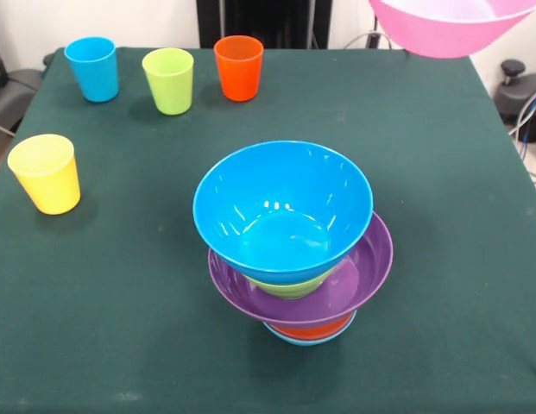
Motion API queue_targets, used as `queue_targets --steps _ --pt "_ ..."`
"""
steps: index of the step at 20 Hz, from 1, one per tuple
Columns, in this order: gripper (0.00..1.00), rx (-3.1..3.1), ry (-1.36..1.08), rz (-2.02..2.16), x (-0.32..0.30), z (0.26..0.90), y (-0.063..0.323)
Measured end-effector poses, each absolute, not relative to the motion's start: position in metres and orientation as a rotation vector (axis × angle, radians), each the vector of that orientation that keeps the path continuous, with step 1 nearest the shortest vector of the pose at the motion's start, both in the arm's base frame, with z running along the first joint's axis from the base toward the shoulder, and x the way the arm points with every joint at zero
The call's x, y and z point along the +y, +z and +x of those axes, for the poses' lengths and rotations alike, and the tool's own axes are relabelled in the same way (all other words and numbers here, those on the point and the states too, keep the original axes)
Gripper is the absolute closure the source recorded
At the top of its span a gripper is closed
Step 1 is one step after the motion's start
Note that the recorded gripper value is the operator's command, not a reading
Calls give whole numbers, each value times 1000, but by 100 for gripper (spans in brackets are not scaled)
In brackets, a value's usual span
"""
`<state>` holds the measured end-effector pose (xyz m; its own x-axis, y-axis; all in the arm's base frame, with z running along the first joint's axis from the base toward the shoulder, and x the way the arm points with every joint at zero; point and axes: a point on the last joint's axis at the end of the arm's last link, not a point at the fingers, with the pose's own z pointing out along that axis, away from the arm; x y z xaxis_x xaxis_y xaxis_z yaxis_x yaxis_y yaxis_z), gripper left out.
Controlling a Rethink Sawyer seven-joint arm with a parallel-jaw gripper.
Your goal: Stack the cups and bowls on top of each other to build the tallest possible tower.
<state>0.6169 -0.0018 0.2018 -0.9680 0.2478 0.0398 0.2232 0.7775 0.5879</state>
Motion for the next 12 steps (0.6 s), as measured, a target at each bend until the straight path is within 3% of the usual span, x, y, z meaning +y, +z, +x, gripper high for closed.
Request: queue_targets --steps 12 --pt "100 2889 982 226 -31 685 214"
